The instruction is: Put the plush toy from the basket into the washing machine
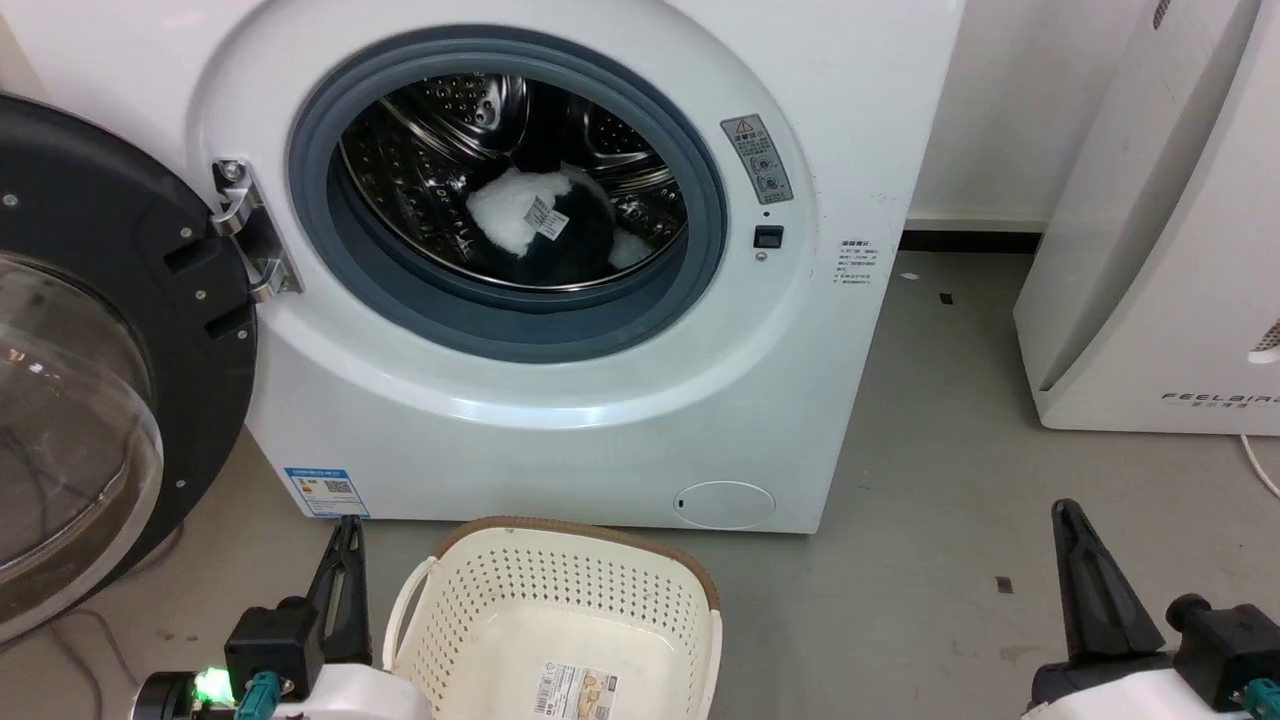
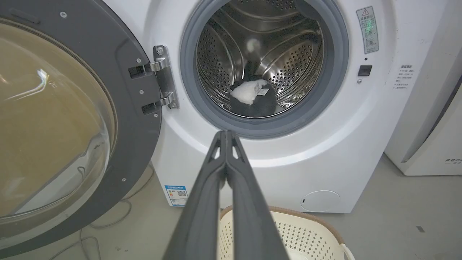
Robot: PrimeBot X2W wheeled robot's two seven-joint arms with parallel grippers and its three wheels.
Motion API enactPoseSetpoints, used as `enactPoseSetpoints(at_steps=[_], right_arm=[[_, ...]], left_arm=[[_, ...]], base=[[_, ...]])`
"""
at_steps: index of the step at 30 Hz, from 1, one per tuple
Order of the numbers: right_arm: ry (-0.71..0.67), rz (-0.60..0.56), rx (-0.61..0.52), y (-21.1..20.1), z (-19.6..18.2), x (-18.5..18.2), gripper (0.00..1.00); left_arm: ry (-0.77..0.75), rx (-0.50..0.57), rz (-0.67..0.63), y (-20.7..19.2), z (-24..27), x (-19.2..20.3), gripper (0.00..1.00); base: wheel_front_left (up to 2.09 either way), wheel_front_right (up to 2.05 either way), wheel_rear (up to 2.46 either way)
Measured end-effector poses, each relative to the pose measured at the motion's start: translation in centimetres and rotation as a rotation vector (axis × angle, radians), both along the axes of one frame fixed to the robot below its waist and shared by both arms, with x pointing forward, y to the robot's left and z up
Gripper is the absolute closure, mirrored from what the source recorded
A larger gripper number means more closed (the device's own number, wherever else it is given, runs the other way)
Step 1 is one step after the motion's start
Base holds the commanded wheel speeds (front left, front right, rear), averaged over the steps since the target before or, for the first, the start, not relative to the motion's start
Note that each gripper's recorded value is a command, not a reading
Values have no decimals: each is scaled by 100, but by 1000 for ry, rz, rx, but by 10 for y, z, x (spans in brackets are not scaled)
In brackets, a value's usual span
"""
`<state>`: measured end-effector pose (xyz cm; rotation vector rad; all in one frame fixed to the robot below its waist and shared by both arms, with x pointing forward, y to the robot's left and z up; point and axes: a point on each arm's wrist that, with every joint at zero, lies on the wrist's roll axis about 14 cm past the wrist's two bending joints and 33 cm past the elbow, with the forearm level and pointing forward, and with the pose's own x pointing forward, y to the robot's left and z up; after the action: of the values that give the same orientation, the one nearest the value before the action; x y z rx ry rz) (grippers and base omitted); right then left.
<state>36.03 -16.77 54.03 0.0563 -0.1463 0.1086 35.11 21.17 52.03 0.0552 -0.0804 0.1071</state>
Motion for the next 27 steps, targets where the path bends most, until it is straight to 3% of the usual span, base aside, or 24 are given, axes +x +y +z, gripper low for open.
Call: enactPoseSetpoints(at_steps=[27], right_arm=[[44,6,-25,2,-5,3,100]], left_arm=[[32,-3,-33,-10,0,6,100]], base=[[0,0,0]])
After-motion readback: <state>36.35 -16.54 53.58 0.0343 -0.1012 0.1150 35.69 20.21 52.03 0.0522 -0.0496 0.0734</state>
